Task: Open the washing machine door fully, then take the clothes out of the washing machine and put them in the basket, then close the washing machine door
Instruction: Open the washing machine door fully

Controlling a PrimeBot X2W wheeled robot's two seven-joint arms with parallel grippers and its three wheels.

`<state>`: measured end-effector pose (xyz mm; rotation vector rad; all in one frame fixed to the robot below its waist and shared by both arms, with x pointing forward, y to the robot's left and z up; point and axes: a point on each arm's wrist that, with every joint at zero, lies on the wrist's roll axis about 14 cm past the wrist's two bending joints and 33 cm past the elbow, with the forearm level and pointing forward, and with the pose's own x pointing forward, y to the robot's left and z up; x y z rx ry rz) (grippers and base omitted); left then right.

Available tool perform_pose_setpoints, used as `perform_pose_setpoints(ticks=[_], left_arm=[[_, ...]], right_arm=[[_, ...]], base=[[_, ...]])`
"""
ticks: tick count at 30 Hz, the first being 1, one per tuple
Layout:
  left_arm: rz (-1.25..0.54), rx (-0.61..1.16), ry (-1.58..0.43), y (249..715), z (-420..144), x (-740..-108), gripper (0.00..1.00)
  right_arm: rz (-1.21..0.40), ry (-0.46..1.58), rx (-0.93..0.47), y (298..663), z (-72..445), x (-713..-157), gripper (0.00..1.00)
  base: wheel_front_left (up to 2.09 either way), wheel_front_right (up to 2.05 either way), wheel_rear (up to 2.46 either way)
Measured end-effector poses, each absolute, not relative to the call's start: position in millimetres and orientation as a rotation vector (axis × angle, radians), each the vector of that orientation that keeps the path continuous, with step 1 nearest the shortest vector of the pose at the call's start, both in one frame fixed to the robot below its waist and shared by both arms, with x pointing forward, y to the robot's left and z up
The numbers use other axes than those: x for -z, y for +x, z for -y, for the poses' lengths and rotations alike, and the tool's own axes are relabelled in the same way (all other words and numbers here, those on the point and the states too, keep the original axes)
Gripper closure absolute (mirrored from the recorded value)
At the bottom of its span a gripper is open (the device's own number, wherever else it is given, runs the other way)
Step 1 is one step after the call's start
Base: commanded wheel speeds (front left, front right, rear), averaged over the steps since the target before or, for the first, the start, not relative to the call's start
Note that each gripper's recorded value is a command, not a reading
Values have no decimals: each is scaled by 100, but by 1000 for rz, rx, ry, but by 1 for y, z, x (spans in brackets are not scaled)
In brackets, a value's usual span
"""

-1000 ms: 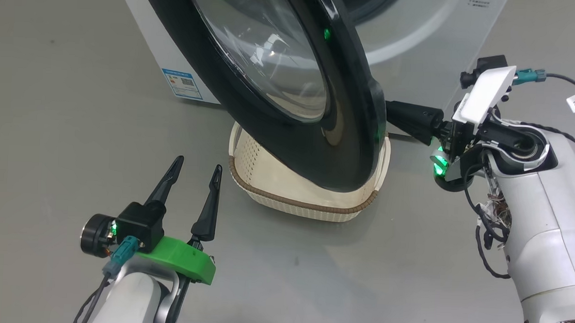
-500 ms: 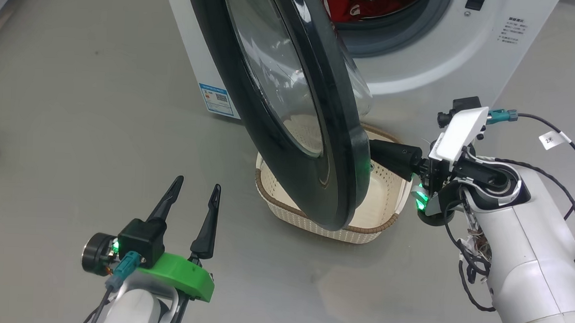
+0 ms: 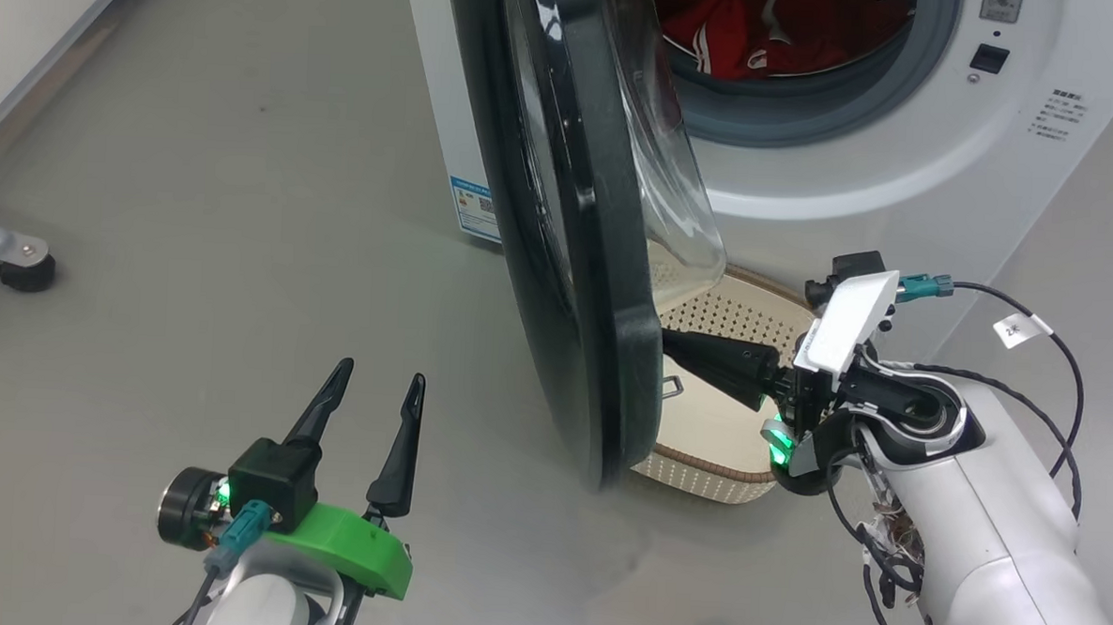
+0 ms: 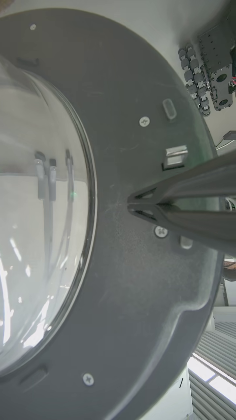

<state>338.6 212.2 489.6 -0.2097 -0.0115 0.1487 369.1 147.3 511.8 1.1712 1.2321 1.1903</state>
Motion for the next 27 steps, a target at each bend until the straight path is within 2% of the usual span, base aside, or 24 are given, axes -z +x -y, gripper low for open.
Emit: perform_pose_setpoints(ticks=[13, 27], left_arm=[[21, -204, -198, 325, -228, -491, 0], [27, -228, -197, 322, -236, -493, 0]], right_arm=[[-1292, 1200, -1316, 328, -176, -529, 100], [-1261, 1264, -1270, 329, -183, -528, 100]], base=[[0, 0, 0], [0, 0, 0]])
